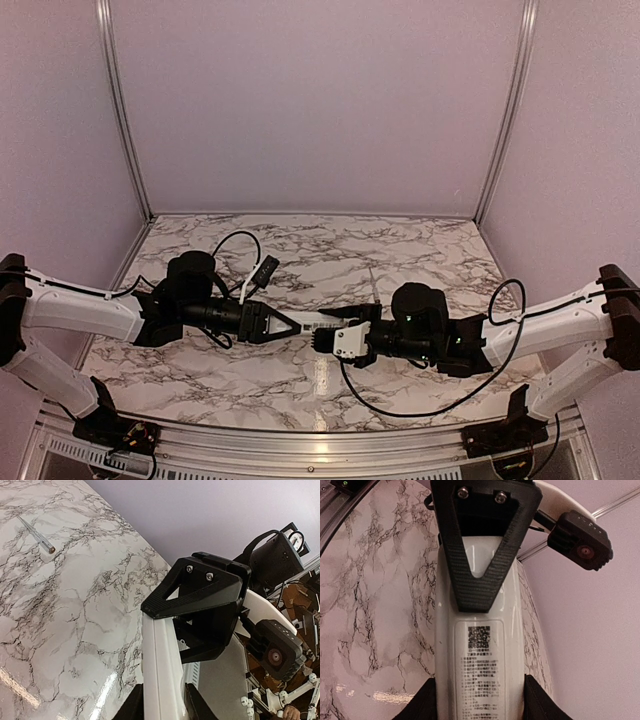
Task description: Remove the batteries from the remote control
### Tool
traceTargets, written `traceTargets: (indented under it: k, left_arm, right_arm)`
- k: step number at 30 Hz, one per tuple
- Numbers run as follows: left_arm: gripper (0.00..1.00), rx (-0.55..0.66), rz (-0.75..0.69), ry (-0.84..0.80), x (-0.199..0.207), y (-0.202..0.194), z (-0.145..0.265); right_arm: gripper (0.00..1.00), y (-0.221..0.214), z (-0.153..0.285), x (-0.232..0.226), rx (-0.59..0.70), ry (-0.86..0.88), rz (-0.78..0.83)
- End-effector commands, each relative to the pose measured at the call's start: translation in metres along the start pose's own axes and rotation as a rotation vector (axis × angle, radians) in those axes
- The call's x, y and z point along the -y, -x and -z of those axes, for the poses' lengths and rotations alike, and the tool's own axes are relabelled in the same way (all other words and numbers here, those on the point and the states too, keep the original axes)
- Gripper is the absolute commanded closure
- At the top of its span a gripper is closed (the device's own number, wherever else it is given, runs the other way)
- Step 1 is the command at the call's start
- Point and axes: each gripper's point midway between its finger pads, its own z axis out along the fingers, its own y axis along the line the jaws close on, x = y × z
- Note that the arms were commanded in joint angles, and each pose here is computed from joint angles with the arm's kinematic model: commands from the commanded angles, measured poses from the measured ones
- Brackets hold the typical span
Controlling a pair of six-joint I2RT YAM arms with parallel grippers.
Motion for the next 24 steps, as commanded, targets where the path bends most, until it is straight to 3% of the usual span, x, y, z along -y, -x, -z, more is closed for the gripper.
traceTargets:
  k: [1, 9, 10, 14, 17, 19, 24]
  left_arm:
    - [0.76, -0.002, -0.026, -0.017, 0.007, 0.007, -0.004]
    - [0.94, 0.017, -0.029, 0.000, 0.007, 0.011, -0.003]
    - [0.96, 0.022, -0.030, 0.004, 0.007, 0.012, -0.002]
    - [1.00, 0.049, -0.041, 0.031, 0.005, 0.016, 0.002]
    - [1.00, 0.072, -0.055, 0.049, 0.006, 0.019, 0.006]
    - [1.00, 0.090, -0.064, 0.063, 0.005, 0.022, 0.010]
    - [1.00, 0.150, -0.086, 0.115, 0.003, 0.029, 0.020]
  right_arm:
    - [1.00, 0.020, -0.002, 0.018, 0.045, -0.049, -0.010]
    - [1.00, 0.014, -0.010, 0.020, 0.018, -0.067, -0.046]
    - [0.95, 0.011, -0.013, 0.020, 0.003, -0.071, -0.063]
    - [0.59, 0.000, -0.021, 0.017, -0.039, -0.077, -0.131]
    - [0.30, -0.007, -0.023, 0.018, -0.067, -0.101, -0.189]
    - [0.03, -0.008, -0.022, 0.019, -0.068, -0.110, -0.222]
    - [0.02, -0.001, -0.014, 0.029, -0.043, -0.136, -0.289]
